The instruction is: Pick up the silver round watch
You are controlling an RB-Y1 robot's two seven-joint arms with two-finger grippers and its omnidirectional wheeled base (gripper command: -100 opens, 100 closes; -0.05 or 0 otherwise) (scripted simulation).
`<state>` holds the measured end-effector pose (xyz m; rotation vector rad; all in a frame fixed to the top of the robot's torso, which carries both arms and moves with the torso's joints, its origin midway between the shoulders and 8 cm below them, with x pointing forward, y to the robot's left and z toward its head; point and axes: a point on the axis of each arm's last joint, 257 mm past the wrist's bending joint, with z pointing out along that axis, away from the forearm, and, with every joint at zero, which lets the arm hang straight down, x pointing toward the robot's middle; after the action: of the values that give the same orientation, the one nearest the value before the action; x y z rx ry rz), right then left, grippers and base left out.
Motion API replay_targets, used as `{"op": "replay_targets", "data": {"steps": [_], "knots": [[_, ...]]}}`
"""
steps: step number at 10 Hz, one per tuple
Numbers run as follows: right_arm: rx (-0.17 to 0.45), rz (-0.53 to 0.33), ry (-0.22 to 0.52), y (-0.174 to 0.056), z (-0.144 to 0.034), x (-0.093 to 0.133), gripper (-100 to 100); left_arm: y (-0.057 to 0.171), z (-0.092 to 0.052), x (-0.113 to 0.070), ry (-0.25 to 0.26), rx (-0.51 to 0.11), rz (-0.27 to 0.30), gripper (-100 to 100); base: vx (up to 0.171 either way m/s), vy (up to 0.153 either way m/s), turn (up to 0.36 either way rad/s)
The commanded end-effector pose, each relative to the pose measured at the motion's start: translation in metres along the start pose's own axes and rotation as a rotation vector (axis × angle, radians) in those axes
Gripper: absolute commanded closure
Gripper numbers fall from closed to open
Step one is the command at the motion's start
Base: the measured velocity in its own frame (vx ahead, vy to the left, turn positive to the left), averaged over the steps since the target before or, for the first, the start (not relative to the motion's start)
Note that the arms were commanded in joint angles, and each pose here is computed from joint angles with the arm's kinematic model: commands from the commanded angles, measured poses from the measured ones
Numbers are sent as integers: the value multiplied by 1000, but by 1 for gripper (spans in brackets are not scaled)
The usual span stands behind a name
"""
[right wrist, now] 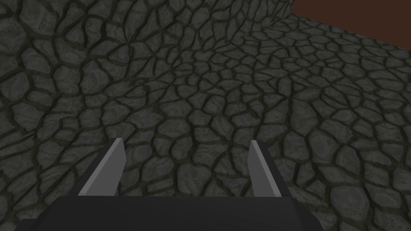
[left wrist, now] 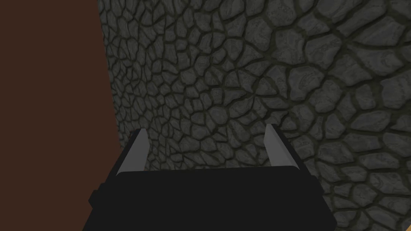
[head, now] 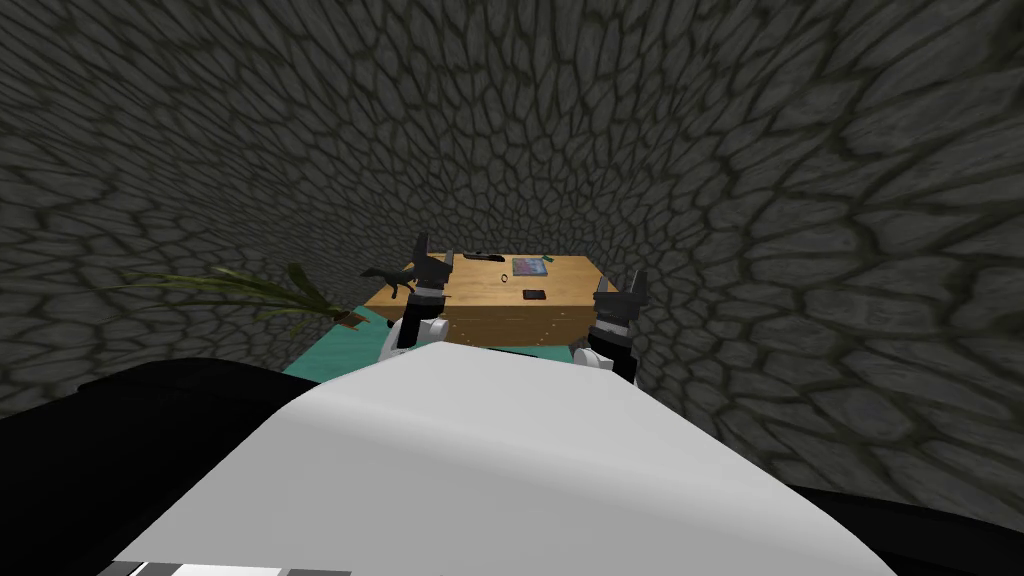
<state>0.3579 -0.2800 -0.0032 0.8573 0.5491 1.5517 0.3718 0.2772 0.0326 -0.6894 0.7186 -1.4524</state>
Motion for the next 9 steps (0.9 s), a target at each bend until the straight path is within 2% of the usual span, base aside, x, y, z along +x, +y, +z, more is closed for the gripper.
{"op": "replay_targets", "data": {"steps": [1, 2, 3, 4, 5, 6, 7, 9], "knots": [[0, 0, 0, 0, 0, 0, 0, 15, 7, -2, 1, -40, -38, -100, -37, -47, -50], [0, 0, 0, 0, 0, 0, 0, 17, 7, -2, -1, -48, -38, -100, -29, -34, -25], [0, 0, 0, 0, 0, 0, 0, 28, 13, -3, -1, -73, -74, -100, -42, -42, -66], [0, 0, 0, 0, 0, 0, 0, 31, 13, -4, -5, -87, -74, -100, -41, -38, -33], [0, 0, 0, 0, 0, 0, 0, 42, 19, -6, -7, -112, -112, -100, -50, -47, -62], [0, 0, 0, 0, 0, 0, 0, 46, 19, -7, -12, -129, -112, -100, -39, -33, -30], [0, 0, 0, 0, 0, 0, 0, 56, 26, -8, -16, -150, -153, -100, -48, -47, -68], [0, 0, 0, 0, 0, 0, 0, 62, 25, -10, -23, -173, -152, -100, -26, -23, -13]]}}
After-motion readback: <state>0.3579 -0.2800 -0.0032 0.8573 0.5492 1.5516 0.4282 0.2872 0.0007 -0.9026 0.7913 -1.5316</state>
